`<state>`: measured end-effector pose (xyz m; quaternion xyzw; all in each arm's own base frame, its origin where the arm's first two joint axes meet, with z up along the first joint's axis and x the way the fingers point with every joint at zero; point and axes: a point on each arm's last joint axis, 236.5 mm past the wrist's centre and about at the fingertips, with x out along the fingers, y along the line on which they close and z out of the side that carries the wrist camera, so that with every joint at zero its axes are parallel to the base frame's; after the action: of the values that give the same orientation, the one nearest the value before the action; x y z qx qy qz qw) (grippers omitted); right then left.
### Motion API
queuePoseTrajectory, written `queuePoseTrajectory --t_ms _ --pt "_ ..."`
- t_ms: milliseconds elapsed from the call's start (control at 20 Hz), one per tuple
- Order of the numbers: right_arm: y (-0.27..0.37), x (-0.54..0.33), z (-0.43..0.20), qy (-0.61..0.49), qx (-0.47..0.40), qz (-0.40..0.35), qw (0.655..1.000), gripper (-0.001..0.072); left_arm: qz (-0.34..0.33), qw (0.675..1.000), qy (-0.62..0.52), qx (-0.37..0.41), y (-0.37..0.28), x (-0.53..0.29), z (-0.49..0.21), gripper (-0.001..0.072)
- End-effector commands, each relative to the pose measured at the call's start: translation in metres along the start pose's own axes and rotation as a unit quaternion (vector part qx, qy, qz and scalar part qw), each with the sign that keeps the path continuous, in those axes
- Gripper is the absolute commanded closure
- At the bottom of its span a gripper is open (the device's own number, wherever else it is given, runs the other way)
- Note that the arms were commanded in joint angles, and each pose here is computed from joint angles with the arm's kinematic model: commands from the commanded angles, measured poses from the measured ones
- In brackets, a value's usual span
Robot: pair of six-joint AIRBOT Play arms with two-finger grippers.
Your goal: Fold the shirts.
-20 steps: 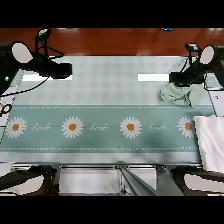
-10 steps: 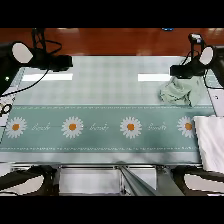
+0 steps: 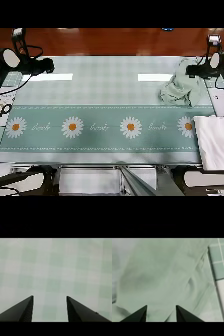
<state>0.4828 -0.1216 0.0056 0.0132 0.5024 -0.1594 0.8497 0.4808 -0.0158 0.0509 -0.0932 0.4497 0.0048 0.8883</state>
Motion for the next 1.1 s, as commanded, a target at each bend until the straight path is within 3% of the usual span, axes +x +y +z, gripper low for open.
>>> queuePoseTrajectory --t_ms 0,150,250,350,400,600,750,1050 --pt "-0.006 0.048 -0.057 0.117 0.058 0.041 0.991 0.0295 -0.061 0.997 0.038 -0.005 -0.02 0.009 -0.035 0.02" --pt "0.001 0.078 -0.067 0.126 0.069 0.047 0.988 0.0296 -0.07 0.996 0.053 0.005 -0.031 0.02 -0.057 0.02" --pt "0.013 0.089 -0.068 0.127 0.084 0.065 0.986 0.0337 -0.07 0.996 0.047 0.002 -0.031 0.024 -0.057 0.02" --pt "0.022 0.093 -0.069 0.129 0.093 0.081 0.984 0.0515 -0.069 0.997 0.045 0.002 -0.03 0.024 -0.056 0.0201" --pt "0.026 0.092 -0.066 0.126 0.083 0.092 0.984 0.0677 -0.068 0.997 0.044 0.002 -0.029 0.024 -0.056 0.02" --pt "0.02 0.026 0.003 0.037 0.012 0.107 0.993 0.0689 -0.049 0.997 -0.037 -0.048 0.005 -0.023 -0.007 0.0201" --pt "0.011 -0.062 0.063 -0.075 0.012 0.115 0.99 0.0689 -0.031 0.993 -0.096 -0.068 0.034 -0.083 0.015 0.0201" --pt "0.023 -0.24 0.104 -0.256 -0.015 0.16 0.953 0.0689 -0.045 0.988 -0.148 -0.028 0.021 -0.138 -0.021 0.0201"
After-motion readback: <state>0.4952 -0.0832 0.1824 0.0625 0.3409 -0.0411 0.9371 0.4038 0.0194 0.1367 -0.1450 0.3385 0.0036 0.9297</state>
